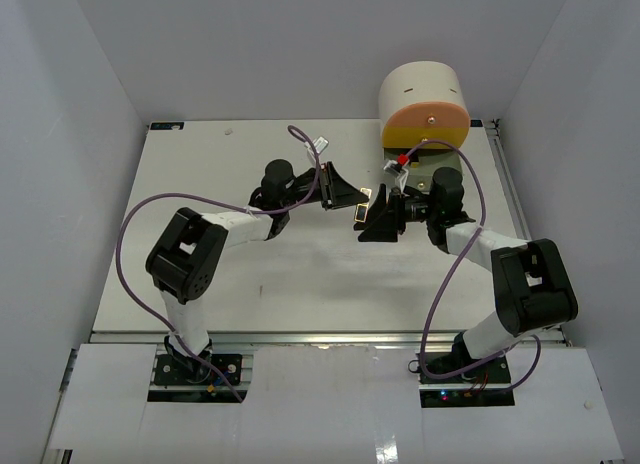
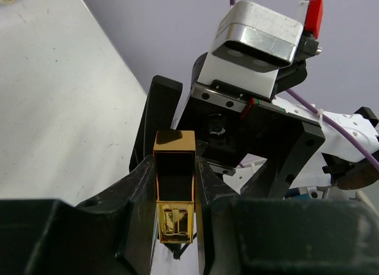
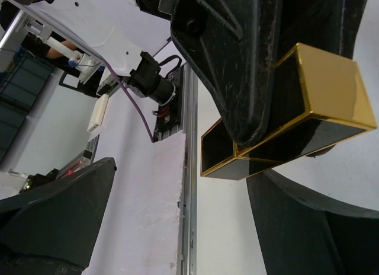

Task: Organize the makeup

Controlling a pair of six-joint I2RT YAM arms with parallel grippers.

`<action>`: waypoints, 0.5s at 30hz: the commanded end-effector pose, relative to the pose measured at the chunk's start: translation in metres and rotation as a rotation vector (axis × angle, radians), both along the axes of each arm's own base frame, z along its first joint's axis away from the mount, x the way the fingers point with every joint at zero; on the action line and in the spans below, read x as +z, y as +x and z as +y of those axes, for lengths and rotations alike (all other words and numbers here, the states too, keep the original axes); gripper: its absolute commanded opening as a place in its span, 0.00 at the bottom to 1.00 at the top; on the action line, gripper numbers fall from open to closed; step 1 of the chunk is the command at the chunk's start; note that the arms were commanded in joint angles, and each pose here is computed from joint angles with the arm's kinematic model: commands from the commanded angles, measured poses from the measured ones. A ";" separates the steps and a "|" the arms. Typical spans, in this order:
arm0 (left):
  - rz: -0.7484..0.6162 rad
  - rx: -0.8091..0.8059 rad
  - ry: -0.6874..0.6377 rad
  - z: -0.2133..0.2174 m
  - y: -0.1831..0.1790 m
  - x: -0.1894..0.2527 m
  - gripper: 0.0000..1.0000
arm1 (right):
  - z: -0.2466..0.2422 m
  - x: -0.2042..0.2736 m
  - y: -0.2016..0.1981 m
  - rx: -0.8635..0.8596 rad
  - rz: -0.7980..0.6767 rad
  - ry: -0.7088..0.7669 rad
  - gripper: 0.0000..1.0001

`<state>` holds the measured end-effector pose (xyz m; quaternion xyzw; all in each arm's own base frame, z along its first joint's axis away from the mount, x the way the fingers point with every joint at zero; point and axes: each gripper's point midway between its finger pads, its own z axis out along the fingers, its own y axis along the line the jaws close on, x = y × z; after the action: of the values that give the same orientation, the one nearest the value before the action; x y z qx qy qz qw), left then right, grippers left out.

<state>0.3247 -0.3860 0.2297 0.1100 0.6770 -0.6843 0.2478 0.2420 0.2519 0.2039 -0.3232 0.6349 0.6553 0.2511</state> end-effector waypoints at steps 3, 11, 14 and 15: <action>-0.100 -0.033 -0.076 -0.009 -0.011 0.035 0.10 | -0.004 -0.002 0.006 0.017 -0.029 0.014 0.95; -0.085 -0.048 -0.076 -0.016 -0.019 0.026 0.11 | -0.013 0.012 0.013 -0.074 -0.066 0.055 0.81; -0.079 -0.056 -0.078 -0.020 -0.022 0.025 0.11 | -0.018 0.012 0.018 -0.104 -0.059 0.065 0.78; -0.080 -0.060 -0.078 -0.021 -0.024 0.025 0.11 | -0.020 0.013 0.019 -0.113 -0.057 0.070 0.76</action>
<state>0.3080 -0.4010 0.2430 0.1326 0.6546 -0.7021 0.2470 0.2543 0.2388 0.2019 -0.2969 0.6366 0.6571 0.2736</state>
